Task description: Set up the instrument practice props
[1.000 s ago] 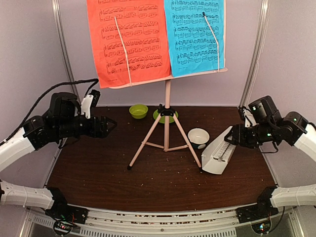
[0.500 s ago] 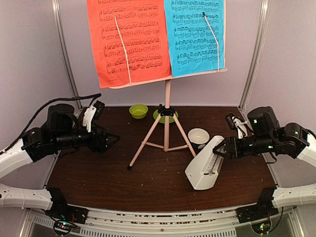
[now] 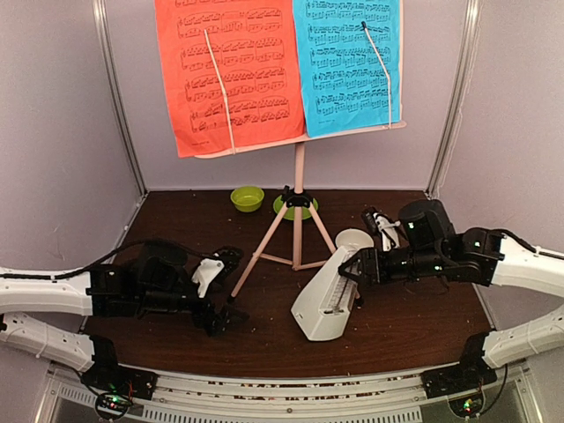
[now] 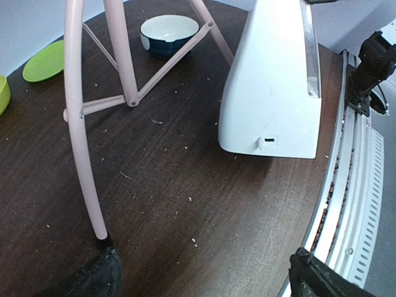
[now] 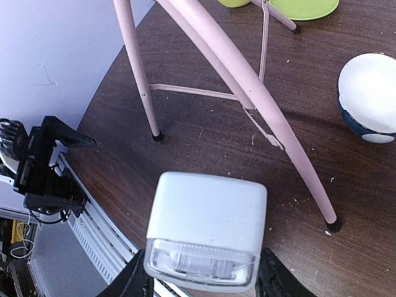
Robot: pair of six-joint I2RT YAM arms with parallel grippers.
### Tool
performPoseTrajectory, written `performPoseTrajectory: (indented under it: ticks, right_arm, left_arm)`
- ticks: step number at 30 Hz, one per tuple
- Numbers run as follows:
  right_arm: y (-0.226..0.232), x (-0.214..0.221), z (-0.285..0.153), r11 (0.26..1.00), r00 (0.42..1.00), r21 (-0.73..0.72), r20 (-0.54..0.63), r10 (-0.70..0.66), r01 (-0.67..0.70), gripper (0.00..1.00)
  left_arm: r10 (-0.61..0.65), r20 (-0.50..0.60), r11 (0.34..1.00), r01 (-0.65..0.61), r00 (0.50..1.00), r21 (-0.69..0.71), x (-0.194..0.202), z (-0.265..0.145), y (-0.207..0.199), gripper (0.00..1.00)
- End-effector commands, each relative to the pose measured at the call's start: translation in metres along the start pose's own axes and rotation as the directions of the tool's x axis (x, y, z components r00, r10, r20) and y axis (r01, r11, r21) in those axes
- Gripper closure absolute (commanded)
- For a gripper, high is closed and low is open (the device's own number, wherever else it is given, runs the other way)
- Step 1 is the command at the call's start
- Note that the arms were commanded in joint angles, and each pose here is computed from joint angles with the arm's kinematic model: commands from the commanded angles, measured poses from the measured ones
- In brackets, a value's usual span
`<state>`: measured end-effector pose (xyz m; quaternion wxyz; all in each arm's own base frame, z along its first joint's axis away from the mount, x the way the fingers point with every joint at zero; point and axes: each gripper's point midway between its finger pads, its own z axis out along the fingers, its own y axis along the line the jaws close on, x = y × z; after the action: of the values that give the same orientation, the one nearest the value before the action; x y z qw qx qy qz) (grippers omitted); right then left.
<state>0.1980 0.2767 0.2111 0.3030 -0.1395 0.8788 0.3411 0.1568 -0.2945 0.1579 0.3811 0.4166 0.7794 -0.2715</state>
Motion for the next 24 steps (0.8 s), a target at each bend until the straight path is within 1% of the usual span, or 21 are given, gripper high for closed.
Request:
performPoseTrajectory:
  ticks: [1, 7, 12, 16, 24]
  right_arm:
    - [0.041, -0.058, -0.004, 0.991, 0.976, -0.112, 0.198, 0.088, -0.067, 1.0]
    - [0.049, -0.057, 0.008, 0.995, 0.971, -0.069, 0.221, 0.091, -0.078, 1.0]
    - [0.052, -0.052, 0.012, 0.996, 0.97, -0.053, 0.23, 0.083, -0.073, 1.0]
    - [0.052, -0.044, 0.017, 0.994, 0.968, -0.056, 0.232, 0.1, -0.089, 1.0]
    - [0.048, -0.034, 0.025, 0.994, 0.968, -0.039, 0.224, 0.113, -0.107, 1.0]
  left_arm:
    - [0.002, 0.085, 0.999, -0.005, 0.996, 0.033, -0.013, 0.024, -0.008, 0.02]
    - [0.014, 0.16, 0.996, -0.028, 0.987, 0.087, -0.017, 0.057, -0.03, 0.02]
    - [0.023, 0.167, 0.989, -0.047, 0.986, 0.141, -0.007, 0.083, -0.048, 0.02]
    - [0.035, 0.183, 0.991, -0.058, 0.982, 0.122, 0.004, 0.093, -0.049, 0.02]
    - [0.041, 0.167, 0.994, -0.056, 0.985, 0.089, 0.022, 0.113, -0.053, 0.03]
